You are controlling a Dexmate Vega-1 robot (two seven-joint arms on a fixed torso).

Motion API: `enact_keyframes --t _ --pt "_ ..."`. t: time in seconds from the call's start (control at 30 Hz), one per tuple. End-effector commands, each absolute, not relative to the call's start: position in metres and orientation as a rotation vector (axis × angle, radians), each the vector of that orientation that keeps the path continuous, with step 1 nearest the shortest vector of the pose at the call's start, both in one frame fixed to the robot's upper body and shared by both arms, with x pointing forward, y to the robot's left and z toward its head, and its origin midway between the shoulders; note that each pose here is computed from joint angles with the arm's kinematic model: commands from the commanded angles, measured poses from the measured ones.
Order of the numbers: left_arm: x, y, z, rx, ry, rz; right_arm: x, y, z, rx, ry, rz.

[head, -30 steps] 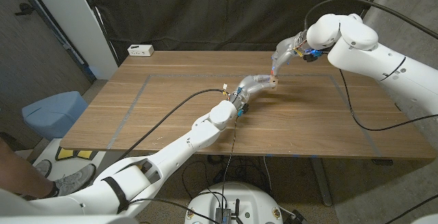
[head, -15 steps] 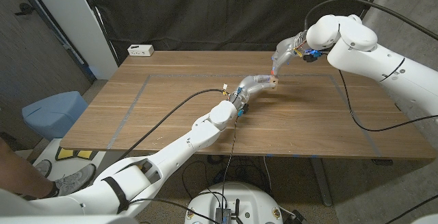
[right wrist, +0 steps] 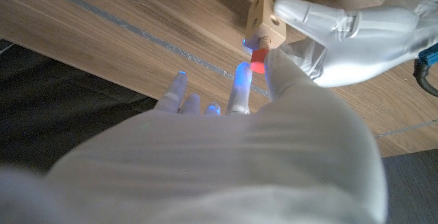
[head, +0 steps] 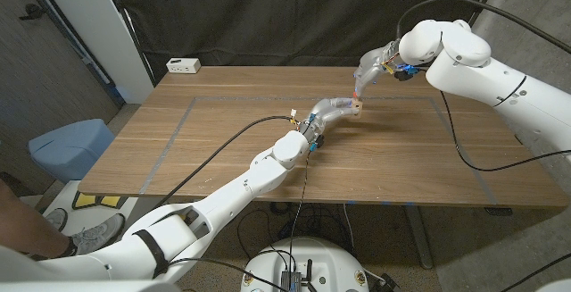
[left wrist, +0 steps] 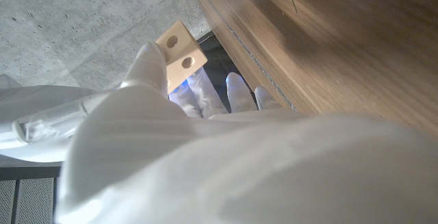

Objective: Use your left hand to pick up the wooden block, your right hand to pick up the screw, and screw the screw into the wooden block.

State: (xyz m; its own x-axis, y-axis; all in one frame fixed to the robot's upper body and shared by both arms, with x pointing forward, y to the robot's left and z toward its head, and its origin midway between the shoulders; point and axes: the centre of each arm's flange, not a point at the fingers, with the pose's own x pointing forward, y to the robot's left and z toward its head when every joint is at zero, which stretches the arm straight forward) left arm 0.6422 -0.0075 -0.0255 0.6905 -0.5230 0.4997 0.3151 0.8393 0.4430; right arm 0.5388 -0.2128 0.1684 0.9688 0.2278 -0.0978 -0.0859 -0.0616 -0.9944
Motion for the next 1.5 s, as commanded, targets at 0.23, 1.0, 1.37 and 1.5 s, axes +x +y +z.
enact_keyframes --t 0.23,1.0,1.37,1.5 --pt "0.6432 -0.0068 -0.0250 0.335 -0.653 -0.479 0.5422 -0.2125 0.1636 -1.600 -0.109 0.266" --pt "0.6414 -0.0086 -0.0264 0.335 -0.653 -0.481 0.5370 -0.2170 0.1597 -1.585 -0.128 0.243" --pt "0.6400 -0.0093 -0.0274 0.336 -0.654 -0.483 0.5367 -0.2178 0.1573 -1.581 -0.131 0.239" --pt "0.6398 -0.0097 -0.0276 0.334 -0.654 -0.484 0.5366 -0.2181 0.1567 -1.578 -0.133 0.233"
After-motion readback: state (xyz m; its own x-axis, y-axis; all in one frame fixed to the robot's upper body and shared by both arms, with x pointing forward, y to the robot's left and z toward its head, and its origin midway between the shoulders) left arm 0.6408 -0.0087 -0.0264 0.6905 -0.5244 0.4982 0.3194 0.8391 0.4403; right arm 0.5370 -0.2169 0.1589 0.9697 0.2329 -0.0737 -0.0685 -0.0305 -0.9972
